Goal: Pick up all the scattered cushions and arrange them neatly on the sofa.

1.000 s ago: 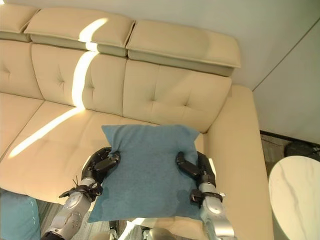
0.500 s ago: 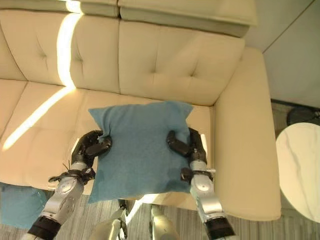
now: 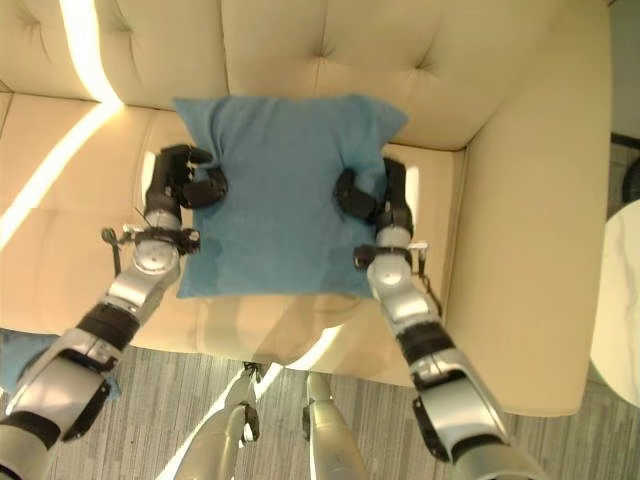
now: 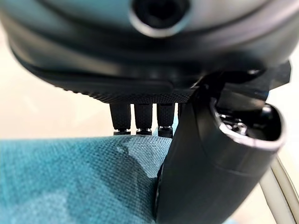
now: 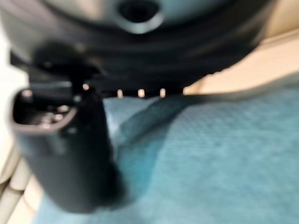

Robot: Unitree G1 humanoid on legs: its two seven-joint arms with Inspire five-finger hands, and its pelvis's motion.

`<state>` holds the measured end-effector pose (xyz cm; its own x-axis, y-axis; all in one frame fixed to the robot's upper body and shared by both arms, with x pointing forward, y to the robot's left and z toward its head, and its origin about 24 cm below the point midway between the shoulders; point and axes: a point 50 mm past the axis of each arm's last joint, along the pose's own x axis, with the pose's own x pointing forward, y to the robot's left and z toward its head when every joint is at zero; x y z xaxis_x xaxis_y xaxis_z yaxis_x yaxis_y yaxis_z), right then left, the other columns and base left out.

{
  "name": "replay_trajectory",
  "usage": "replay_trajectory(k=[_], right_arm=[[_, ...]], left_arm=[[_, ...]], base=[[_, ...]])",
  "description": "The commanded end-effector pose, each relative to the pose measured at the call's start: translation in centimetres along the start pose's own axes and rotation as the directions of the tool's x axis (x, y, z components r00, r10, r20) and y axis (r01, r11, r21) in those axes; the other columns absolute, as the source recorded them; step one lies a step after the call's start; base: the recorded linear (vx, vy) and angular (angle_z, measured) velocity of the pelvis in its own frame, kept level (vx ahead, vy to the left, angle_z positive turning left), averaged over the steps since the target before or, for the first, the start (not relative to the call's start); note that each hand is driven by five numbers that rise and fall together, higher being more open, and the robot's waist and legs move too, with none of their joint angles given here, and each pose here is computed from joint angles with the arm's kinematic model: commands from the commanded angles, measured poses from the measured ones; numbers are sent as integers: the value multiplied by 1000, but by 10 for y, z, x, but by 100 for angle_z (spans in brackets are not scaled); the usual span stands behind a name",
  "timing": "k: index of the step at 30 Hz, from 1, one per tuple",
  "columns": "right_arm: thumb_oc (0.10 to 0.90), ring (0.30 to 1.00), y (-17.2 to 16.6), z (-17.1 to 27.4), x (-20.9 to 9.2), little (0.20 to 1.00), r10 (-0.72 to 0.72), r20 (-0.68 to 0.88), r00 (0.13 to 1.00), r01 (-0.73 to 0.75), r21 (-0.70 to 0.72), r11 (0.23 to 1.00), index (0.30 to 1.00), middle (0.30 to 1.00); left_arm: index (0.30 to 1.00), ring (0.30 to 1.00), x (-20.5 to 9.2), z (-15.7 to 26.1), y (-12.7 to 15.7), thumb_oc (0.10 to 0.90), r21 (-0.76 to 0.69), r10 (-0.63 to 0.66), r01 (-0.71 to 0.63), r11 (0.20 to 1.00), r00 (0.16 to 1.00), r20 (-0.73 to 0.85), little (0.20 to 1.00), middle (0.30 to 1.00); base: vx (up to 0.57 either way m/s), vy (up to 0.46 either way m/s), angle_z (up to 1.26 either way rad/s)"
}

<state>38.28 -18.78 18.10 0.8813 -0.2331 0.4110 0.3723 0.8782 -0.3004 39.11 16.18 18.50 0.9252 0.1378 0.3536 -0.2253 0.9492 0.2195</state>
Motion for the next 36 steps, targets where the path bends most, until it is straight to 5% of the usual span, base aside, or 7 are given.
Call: replay_trajectory(k=[1,9,15,16,17,30,36], right_arm=[[400,300,6,91,17,300,-75,382,921,36,109,993,300,300],[400,300,-1,127,28,300,-219,497,839,201,90,975,300,300],[400,300,-14,152,41,300,-332,557,762,370,47,928,300,300],[400,300,-14,152,41,300,-333,558,760,371,48,927,300,300],[776,865,-15,153,46,865,-351,545,762,408,16,913,865,865],[800,900,-22,121,61,900,-264,409,874,360,-178,916,900,900],[800,900,-45,82,54,900,-252,328,911,327,-200,924,900,900]], left_arm=[[300,300,14,118,-26,400,-32,-46,72,997,868,495,300,300],[300,300,18,156,-28,400,-105,63,-2,994,810,582,300,300],[300,300,22,210,-45,400,5,16,-28,1000,721,693,300,300],[380,380,23,211,-45,453,5,16,-28,1000,720,694,380,380],[900,900,24,223,-50,800,32,9,-44,999,707,707,900,900],[900,900,39,198,-39,800,136,-52,-40,990,790,611,900,900],[900,900,47,143,17,800,140,50,-136,981,869,493,900,900]], base=[[-3,-31,-5],[9,-33,2],[9,-20,23],[-10,0,21],[-17,3,14],[-6,-5,-13],[2,-6,0]])
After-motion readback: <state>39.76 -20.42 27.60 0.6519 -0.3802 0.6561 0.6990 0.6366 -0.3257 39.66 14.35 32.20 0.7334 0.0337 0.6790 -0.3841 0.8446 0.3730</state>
